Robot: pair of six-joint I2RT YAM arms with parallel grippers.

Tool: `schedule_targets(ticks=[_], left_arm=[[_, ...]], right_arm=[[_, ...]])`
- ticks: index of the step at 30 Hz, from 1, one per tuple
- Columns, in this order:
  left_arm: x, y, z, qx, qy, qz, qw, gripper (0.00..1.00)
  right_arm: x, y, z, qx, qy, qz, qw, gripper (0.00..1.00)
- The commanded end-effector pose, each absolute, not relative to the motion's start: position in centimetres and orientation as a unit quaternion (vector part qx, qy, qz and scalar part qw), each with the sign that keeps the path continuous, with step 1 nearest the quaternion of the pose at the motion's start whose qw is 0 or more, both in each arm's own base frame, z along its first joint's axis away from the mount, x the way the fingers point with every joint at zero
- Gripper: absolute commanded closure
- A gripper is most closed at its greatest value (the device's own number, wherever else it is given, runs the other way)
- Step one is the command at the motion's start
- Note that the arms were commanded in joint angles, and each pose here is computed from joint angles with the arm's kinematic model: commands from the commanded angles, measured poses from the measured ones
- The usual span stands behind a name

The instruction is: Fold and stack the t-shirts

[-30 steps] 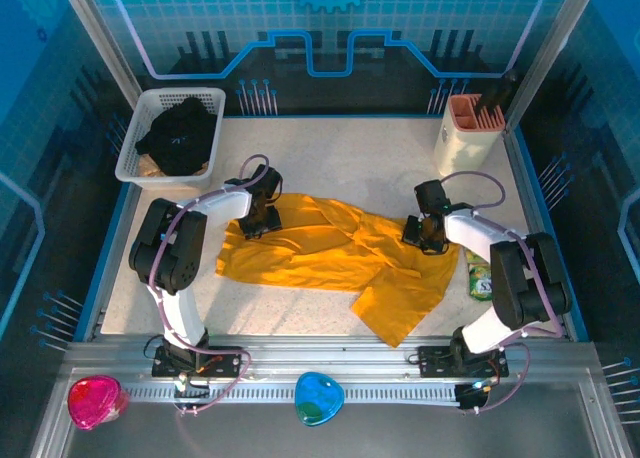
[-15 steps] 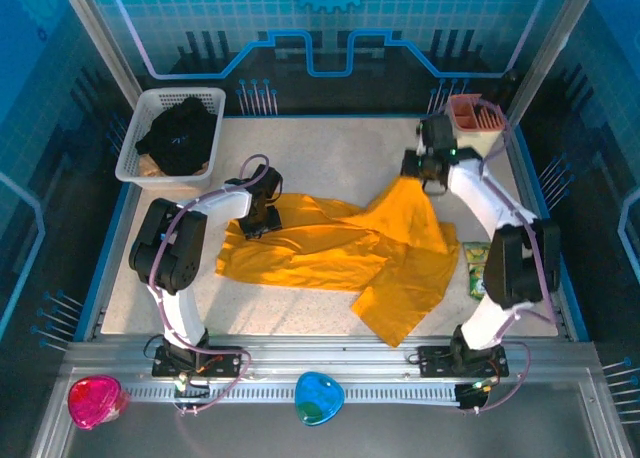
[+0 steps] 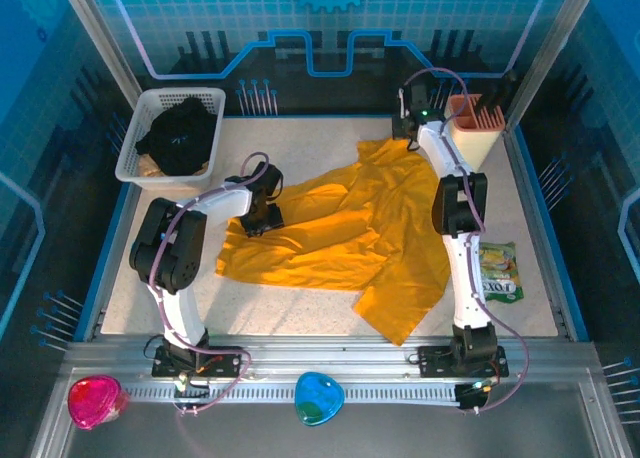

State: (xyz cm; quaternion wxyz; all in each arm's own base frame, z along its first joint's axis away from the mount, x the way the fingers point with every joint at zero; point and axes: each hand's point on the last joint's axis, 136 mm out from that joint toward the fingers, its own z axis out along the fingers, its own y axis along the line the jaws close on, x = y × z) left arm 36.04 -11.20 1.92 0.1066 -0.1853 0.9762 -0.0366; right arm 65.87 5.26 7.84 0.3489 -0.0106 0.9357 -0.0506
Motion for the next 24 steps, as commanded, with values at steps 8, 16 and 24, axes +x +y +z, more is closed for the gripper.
schedule_targets(ticks=[8, 16, 24], left_arm=[[34.7, -10.5, 2.1, -0.184, 0.978, -0.016, 0.093, 0.49], [34.8, -10.6, 3.1, -0.186, 0.977, -0.022, 0.104, 0.48], [35.3, -10.8, 3.2, -0.183, 0.977, -0.023, 0.106, 0.49]], right_arm=[[66.3, 4.4, 9.7, -0.003, 0.927, -0.069, 0.367, 0.86], [67.5, 6.3, 13.0, -0.02, 0.912, -0.041, 0.408, 0.82], [62.9, 13.1, 8.7, -0.042, 0.948, 0.064, 0.308, 0.88]])
